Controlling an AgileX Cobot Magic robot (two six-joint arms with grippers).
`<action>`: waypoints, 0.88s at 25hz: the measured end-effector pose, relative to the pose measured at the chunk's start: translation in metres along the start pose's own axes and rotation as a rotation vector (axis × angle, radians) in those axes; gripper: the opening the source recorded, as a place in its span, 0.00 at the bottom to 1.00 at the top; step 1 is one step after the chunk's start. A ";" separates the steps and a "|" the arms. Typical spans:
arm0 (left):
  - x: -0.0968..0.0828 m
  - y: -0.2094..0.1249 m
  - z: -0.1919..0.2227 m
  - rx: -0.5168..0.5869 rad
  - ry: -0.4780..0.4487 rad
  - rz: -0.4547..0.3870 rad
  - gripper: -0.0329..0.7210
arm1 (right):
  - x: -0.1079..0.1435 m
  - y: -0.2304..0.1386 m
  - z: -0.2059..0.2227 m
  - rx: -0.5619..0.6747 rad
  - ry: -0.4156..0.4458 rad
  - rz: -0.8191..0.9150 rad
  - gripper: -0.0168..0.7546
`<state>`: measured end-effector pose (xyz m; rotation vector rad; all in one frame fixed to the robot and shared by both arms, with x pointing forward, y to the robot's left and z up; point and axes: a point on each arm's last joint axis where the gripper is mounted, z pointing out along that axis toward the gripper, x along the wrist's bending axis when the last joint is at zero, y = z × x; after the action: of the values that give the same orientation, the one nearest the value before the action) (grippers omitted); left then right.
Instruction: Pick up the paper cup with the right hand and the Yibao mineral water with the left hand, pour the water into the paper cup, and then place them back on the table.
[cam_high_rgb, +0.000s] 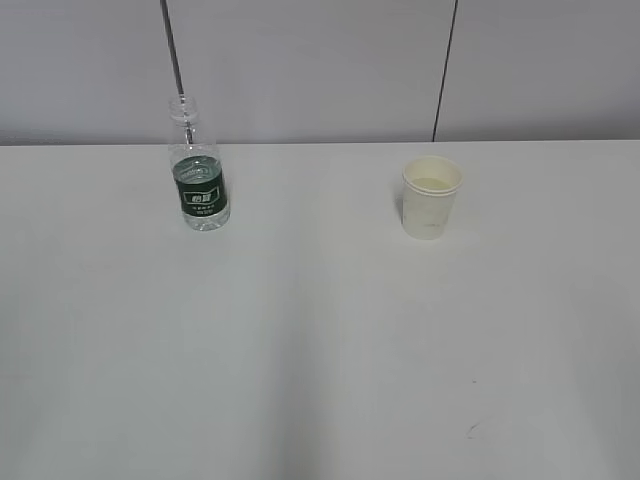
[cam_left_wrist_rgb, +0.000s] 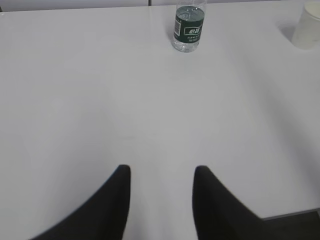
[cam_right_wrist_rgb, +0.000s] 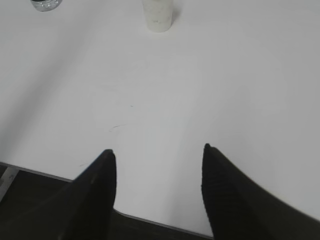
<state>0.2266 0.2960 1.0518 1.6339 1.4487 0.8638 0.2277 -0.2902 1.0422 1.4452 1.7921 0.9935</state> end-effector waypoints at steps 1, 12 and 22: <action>0.000 0.000 0.000 0.000 0.000 0.000 0.40 | 0.000 0.000 0.000 0.000 0.000 0.000 0.59; 0.000 0.000 0.000 0.000 0.000 0.000 0.40 | 0.000 0.000 0.000 0.000 0.000 0.000 0.59; 0.000 0.000 0.000 0.000 0.000 0.000 0.40 | 0.000 0.000 0.000 0.000 0.000 0.000 0.59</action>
<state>0.2266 0.2960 1.0518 1.6339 1.4487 0.8638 0.2277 -0.2902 1.0422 1.4452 1.7921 0.9935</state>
